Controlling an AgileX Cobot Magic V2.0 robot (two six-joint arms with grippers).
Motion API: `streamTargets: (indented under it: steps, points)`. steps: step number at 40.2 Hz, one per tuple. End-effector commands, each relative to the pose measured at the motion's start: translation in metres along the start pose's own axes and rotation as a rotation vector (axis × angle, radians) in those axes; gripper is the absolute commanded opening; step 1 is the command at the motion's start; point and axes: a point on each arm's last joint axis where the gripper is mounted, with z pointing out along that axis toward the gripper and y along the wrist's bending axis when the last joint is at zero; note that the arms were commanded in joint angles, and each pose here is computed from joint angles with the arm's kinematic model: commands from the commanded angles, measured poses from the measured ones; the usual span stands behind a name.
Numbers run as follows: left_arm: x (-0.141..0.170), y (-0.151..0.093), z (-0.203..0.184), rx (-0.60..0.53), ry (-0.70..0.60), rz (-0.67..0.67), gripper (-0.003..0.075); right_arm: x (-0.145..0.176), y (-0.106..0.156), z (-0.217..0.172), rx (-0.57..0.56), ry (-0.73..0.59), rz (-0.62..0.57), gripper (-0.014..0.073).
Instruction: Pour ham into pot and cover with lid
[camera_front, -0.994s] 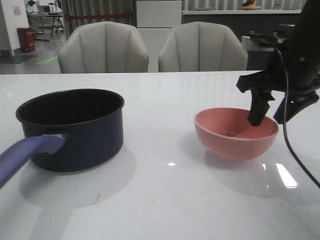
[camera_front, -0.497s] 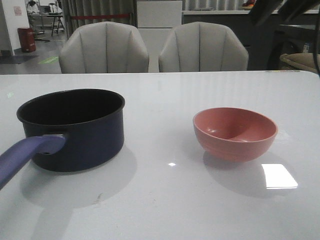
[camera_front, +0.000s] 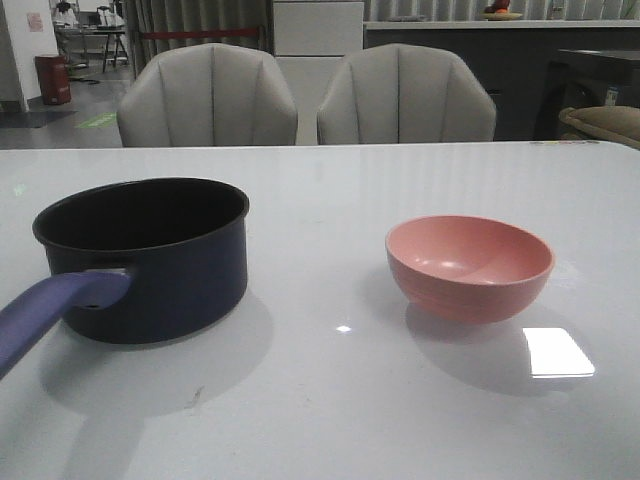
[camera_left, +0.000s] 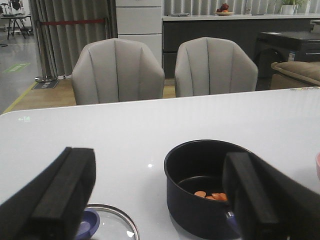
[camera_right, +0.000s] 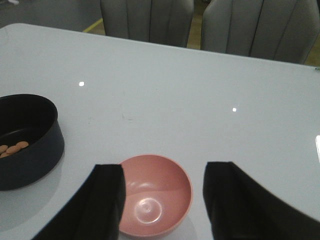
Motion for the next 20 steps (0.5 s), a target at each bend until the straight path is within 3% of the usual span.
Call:
streamTargets:
  steps: [1, 11, 20]
  points:
    - [-0.015, -0.001, -0.002, 0.015, -0.098, 0.0, 0.0565, 0.001, -0.002, -0.024, 0.026, -0.196, -0.006, 0.0466]
    - [-0.015, -0.001, -0.002, 0.015, -0.098, -0.002, 0.0565, 0.049, -0.002, -0.068, 0.019, -0.33, -0.009, 0.0466]
    - [-0.015, -0.001, -0.002, 0.015, -0.096, -0.002, 0.0565, 0.079, -0.003, -0.071, 0.017, -0.328, -0.011, 0.0466]
